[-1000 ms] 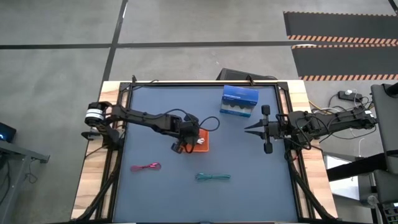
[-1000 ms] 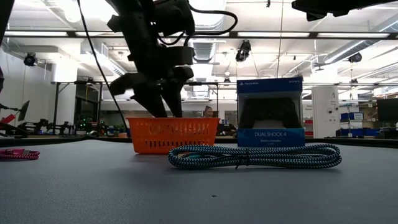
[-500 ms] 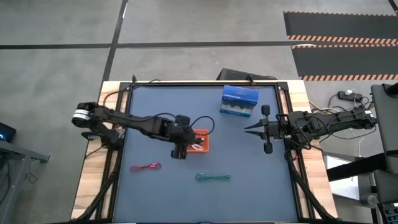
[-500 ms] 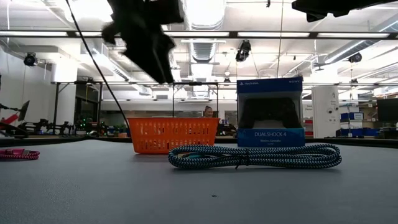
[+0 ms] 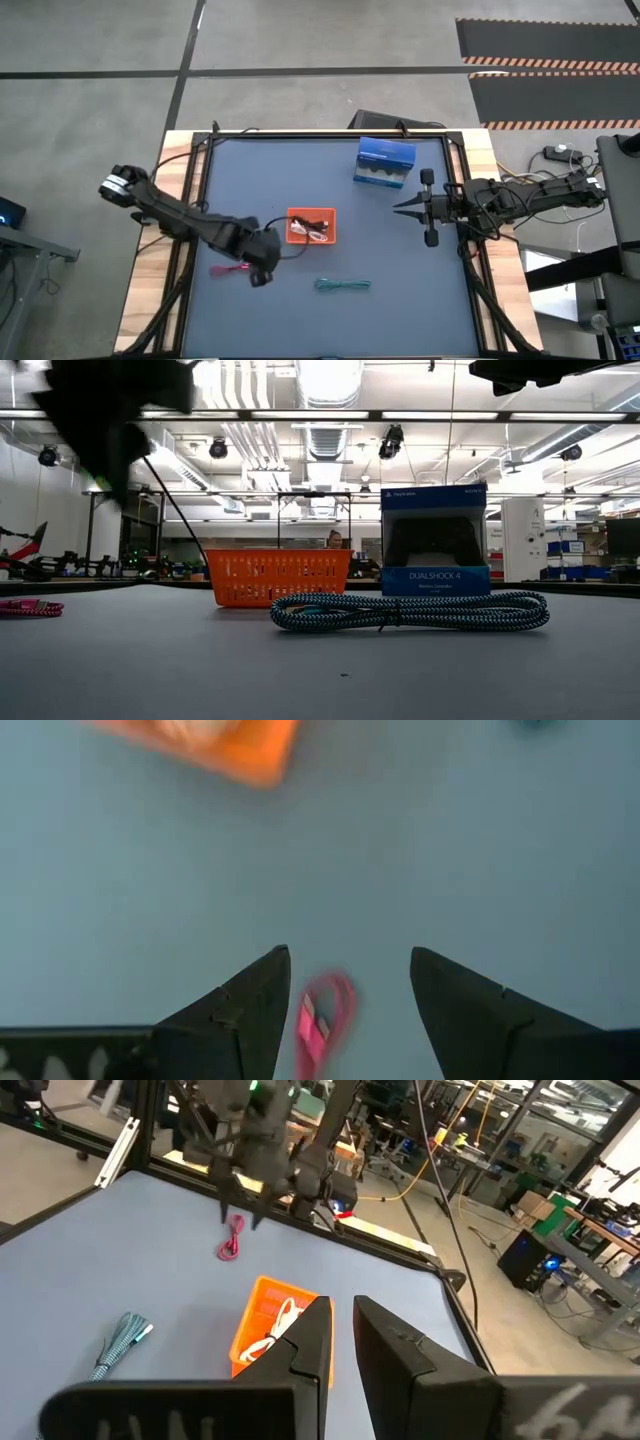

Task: Pick and place USB-C Cables
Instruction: Put the pink charger cable into the orange bin

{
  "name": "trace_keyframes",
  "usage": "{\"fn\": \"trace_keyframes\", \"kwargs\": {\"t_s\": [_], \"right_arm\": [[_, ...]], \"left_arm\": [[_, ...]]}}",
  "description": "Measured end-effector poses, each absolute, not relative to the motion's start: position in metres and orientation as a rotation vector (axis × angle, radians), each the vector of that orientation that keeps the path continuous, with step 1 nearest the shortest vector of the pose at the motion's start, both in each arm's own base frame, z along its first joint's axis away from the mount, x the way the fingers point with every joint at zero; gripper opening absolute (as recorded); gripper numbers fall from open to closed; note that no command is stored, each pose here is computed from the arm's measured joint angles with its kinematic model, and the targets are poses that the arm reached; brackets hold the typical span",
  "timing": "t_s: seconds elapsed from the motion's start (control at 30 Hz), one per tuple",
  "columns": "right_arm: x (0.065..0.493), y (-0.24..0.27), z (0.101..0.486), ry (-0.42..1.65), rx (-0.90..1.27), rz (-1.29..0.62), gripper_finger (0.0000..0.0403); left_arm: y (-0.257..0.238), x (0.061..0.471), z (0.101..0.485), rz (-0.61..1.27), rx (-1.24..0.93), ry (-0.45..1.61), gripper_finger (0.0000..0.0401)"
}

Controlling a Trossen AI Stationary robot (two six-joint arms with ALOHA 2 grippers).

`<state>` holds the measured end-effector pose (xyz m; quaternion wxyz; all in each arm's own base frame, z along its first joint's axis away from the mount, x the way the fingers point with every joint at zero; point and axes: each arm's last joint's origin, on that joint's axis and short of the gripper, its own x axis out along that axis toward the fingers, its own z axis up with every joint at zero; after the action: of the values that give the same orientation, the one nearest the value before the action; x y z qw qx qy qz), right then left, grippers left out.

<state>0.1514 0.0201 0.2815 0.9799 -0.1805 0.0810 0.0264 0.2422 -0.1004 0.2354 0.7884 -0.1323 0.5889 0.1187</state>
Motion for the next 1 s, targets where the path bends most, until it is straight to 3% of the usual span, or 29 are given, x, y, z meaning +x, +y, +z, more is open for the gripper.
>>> {"fn": "trace_keyframes", "kwargs": {"t_s": [0.43, 1.0], "right_arm": [[0.152, 0.020, 0.282, 0.159, -0.363, 0.052, 0.0038], [0.152, 0.020, 0.282, 0.156, -0.364, 0.051, 0.0038]], "left_arm": [[-0.094, 0.180, 0.155, 0.382, -0.399, 1.637, 0.0192], [-0.098, 0.172, 0.149, 0.296, -0.345, 1.632, 0.0192]]}}
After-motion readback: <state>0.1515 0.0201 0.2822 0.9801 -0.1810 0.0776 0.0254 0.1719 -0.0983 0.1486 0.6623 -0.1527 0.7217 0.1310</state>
